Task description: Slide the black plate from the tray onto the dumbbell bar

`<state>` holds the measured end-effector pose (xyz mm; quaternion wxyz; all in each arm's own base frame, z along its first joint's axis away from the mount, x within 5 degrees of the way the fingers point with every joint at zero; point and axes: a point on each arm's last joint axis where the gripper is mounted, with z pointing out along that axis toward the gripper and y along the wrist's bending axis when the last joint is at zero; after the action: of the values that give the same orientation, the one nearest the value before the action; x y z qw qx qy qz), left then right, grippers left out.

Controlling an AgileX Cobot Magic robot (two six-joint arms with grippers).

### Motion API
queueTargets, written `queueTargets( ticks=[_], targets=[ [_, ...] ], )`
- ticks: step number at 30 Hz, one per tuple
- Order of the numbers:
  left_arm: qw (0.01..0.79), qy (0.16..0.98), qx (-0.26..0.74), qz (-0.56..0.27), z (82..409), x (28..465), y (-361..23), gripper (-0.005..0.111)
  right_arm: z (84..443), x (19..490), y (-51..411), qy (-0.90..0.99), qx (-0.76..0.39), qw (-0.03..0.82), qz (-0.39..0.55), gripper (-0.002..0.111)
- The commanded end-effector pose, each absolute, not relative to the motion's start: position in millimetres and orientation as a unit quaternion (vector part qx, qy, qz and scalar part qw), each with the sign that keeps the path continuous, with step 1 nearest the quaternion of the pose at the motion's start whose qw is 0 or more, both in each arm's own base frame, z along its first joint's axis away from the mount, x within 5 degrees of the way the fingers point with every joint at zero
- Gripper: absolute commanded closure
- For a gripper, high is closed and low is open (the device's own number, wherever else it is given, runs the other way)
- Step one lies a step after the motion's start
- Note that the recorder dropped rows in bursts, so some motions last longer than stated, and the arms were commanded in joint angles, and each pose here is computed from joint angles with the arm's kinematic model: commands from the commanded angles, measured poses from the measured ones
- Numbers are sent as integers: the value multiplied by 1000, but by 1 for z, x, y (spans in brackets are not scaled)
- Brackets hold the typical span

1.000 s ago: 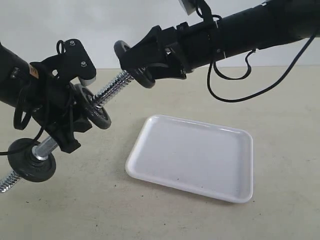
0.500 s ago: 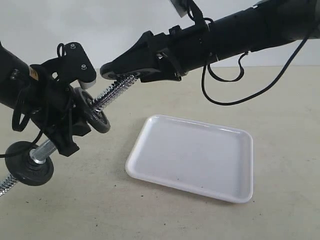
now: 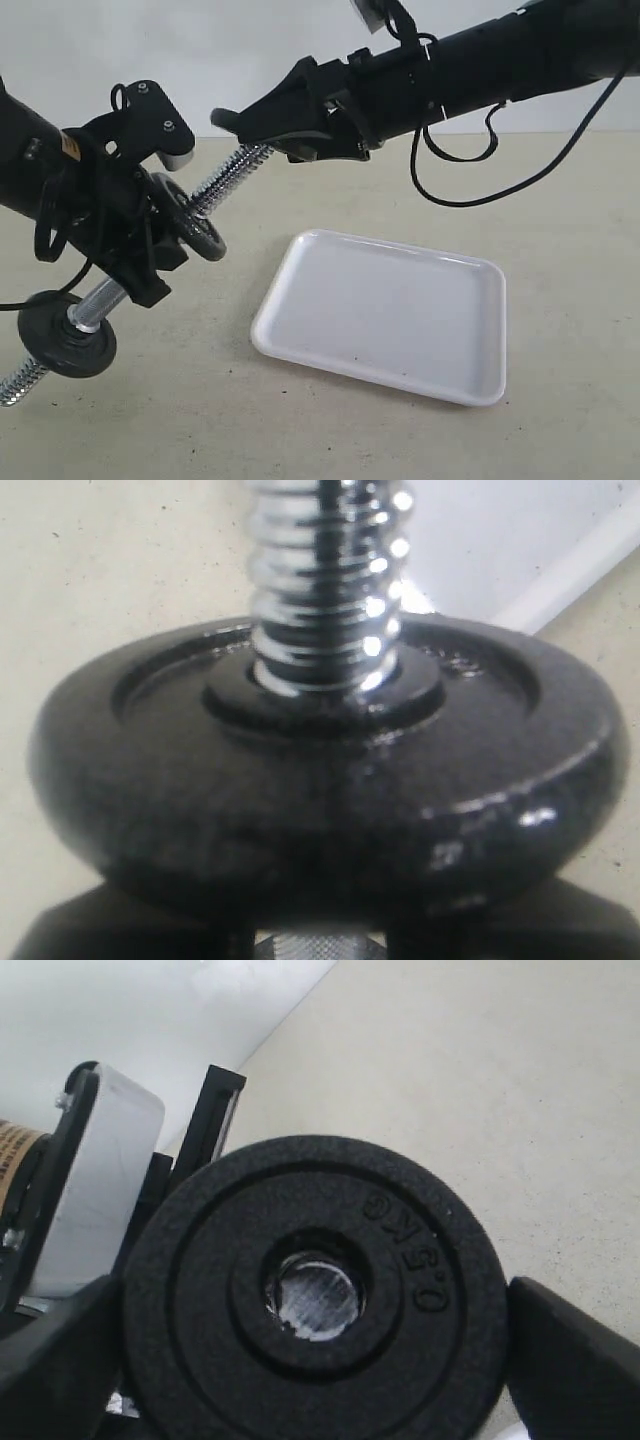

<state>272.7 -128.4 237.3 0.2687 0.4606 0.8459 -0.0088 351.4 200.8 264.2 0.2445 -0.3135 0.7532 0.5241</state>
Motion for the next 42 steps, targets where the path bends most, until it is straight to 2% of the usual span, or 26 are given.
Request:
queueTargets(
  ticks=[1, 10, 18, 35, 42],
  targets=[
    [476, 786, 394, 11, 288, 295, -133, 102, 277, 343, 199, 724, -326, 231, 562, 108],
    [478, 790, 384, 6, 289, 295, -133, 102, 277, 342, 200, 724, -326, 227, 563, 108],
    [485, 793, 368, -2, 290, 296, -133, 102, 269, 329, 223, 734, -369, 209, 530, 108],
    [490, 784, 381, 7, 291, 296, -134, 102, 273, 326, 224, 716, -378, 207, 549, 108],
    [489, 784, 384, 9, 291, 296, -134, 102, 277, 333, 226, 714, -349, 242, 557, 108]
  ],
)
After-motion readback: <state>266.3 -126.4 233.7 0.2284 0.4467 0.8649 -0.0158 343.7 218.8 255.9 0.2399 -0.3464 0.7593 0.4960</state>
